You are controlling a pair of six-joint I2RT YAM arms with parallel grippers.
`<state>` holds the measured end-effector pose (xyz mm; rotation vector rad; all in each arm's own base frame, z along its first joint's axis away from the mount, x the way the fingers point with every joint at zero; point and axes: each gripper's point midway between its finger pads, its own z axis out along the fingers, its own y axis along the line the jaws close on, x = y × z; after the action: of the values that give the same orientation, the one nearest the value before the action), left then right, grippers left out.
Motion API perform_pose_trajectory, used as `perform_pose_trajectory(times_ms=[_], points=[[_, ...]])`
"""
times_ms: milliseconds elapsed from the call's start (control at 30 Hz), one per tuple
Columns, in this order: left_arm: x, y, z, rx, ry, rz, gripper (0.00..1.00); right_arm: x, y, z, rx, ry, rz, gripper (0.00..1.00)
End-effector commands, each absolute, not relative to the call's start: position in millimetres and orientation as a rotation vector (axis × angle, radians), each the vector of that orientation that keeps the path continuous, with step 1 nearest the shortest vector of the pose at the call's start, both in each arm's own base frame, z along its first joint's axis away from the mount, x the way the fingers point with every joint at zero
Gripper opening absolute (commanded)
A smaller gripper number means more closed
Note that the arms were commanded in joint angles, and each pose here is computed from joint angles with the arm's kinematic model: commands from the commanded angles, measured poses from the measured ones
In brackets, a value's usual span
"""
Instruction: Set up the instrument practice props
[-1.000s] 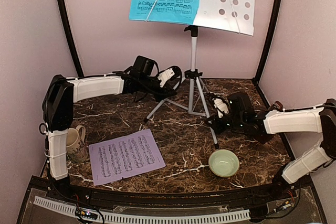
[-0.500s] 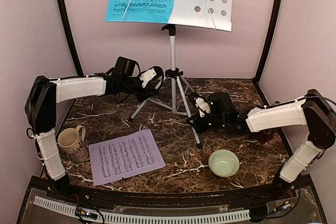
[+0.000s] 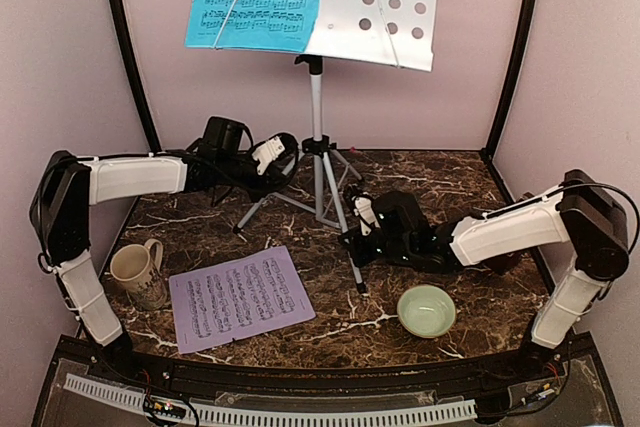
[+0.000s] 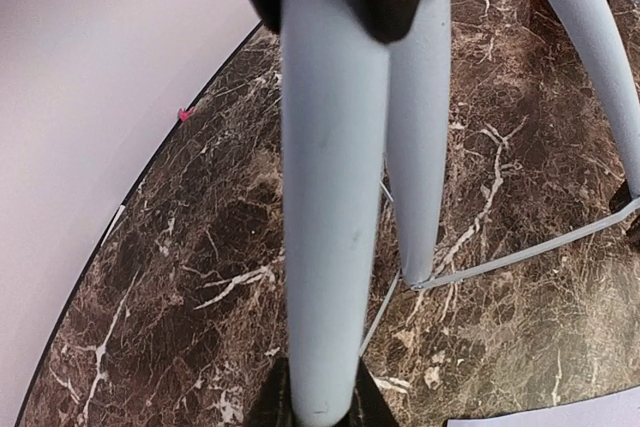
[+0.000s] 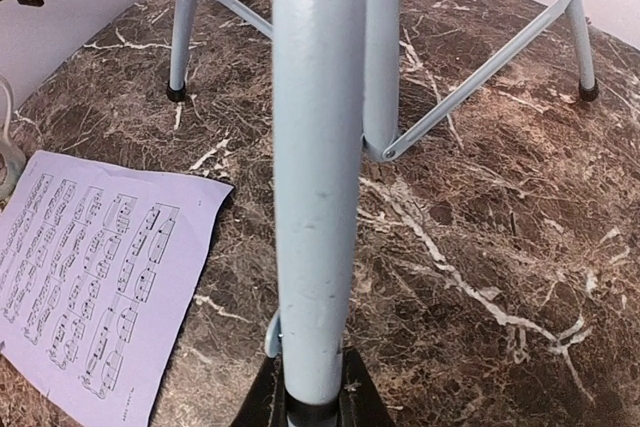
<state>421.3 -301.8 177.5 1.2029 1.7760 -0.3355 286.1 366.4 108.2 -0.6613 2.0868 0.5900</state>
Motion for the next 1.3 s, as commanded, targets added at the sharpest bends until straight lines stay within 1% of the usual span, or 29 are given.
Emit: perform_pose_trajectory(times_ms=[0, 133, 167, 233, 267, 333, 367, 433, 467, 500, 533, 633, 733, 833, 933, 1133, 1267], points=[[429.0, -286.7, 220.7, 1.004, 1.742, -0.355, 0.02, 267.5, 389.8, 122.5, -0.656, 2.033, 0.7, 0.0], [426.1, -285.1, 218.9, 0.987, 1.744, -0.359, 0.04, 264.3, 382.6, 124.7, -0.648, 2.036, 0.69, 0.0], [425.8, -284.5, 218.7, 0.979, 1.748, -0.361, 0.06, 263.4, 381.1, 125.2, -0.646, 2.037, 0.691, 0.0], [425.0, -283.6, 219.0, 0.963, 1.761, -0.371, 0.14, 261.2, 380.9, 125.8, -0.654, 2.037, 0.699, 0.0], [424.3, -283.1, 220.0, 0.954, 1.768, -0.378, 0.21, 259.8, 381.2, 125.1, -0.662, 2.038, 0.705, 0.01], [421.4, -282.6, 223.0, 0.934, 1.781, -0.396, 0.38, 257.0, 383.4, 130.4, -0.672, 2.017, 0.737, 0.15], [419.4, -282.3, 226.0, 0.919, 1.785, -0.409, 0.49, 256.3, 384.1, 133.9, -0.671, 2.004, 0.749, 0.21], [412.0, -281.3, 231.2, 0.895, 1.79, -0.444, 0.66, 256.1, 385.1, 135.9, -0.674, 1.996, 0.755, 0.31], [407.6, -280.6, 233.6, 0.884, 1.789, -0.458, 0.73, 256.5, 385.6, 136.8, -0.676, 1.995, 0.753, 0.36], [402.9, -279.2, 234.9, 0.874, 1.791, -0.468, 0.79, 256.2, 384.5, 151.3, -0.666, 1.968, 0.767, 0.39], [398.0, -277.9, 235.5, 0.863, 1.797, -0.477, 0.82, 256.4, 384.0, 157.0, -0.662, 1.957, 0.769, 0.44], [388.5, -267.4, 233.3, 0.807, 1.84, -0.469, 0.84, 255.4, 380.0, 168.4, -0.652, 1.938, 0.764, 0.56], [373.3, -256.4, 234.4, 0.7, 1.896, -0.508, 0.82, 254.1, 375.0, 180.9, -0.637, 1.923, 0.759, 0.63], [352.1, -251.1, 227.2, 0.601, 1.959, -0.624, 0.81, 249.7, 372.0, 194.6, -0.624, 1.907, 0.785, 0.65], [332.3, -248.1, 204.4, 0.537, 2.05, -0.711, 0.8, 244.8, 372.3, 207.0, -0.614, 1.897, 0.824, 0.67], [317.3, -235.2, 157.1, 0.423, 2.209, -0.72, 0.77, 228.2, 387.5, 210.8, -0.635, 1.928, 0.858, 0.69], [306.8, -239.3, 126.9, 0.43, 2.294, -0.772, 0.77, 215.7, 403.0, 204.8, -0.67, 1.943, 0.871, 0.7]])
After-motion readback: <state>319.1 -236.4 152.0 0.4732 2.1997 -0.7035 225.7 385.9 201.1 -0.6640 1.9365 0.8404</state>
